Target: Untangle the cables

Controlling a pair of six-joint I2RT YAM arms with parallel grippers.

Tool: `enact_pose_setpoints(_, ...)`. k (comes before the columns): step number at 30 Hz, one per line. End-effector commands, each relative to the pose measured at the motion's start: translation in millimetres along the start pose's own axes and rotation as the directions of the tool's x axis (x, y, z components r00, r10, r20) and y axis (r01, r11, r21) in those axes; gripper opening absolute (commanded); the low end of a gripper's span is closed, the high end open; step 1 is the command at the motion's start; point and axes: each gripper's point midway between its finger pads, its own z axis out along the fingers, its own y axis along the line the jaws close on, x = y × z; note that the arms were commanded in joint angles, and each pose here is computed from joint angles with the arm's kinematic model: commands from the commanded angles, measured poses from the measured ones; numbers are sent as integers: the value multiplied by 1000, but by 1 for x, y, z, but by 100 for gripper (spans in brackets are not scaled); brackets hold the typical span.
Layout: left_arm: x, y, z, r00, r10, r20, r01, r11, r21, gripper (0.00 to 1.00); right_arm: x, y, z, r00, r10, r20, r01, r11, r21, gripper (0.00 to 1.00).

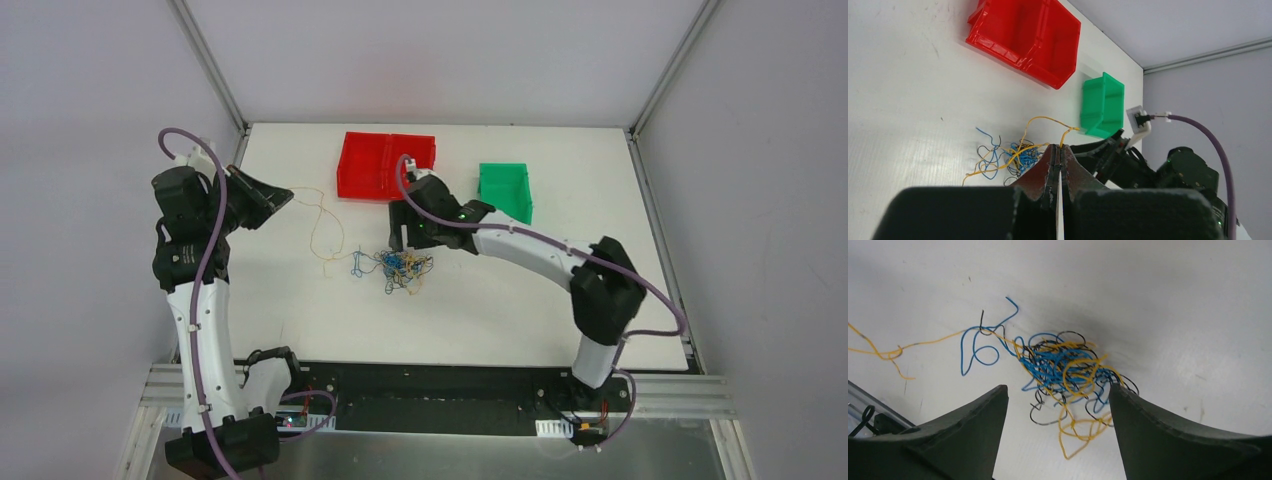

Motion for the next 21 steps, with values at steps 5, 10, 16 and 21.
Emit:
enact_pose_setpoints(5, -7, -6, 0, 999, 12, 31, -13, 1000, 20, 0, 2, 28, 45, 992, -83, -93, 82, 997, -14, 65)
enact_pose_setpoints(10, -10, -4, 3, 999, 17, 28, -17, 1000, 12, 0, 33, 21, 60, 989, -45, -141, 45, 999, -5, 63)
enact_pose_setpoints(16, -12, 1, 10, 1000, 14, 13, -14, 1000, -1, 0, 68, 8, 71, 980, -15, -197, 23, 999, 40, 41)
enact_pose_setpoints(21, -16, 7, 13, 999, 39, 27, -38, 999, -33, 0, 68, -25, 56, 989, 20, -144, 5, 985, 170, 6)
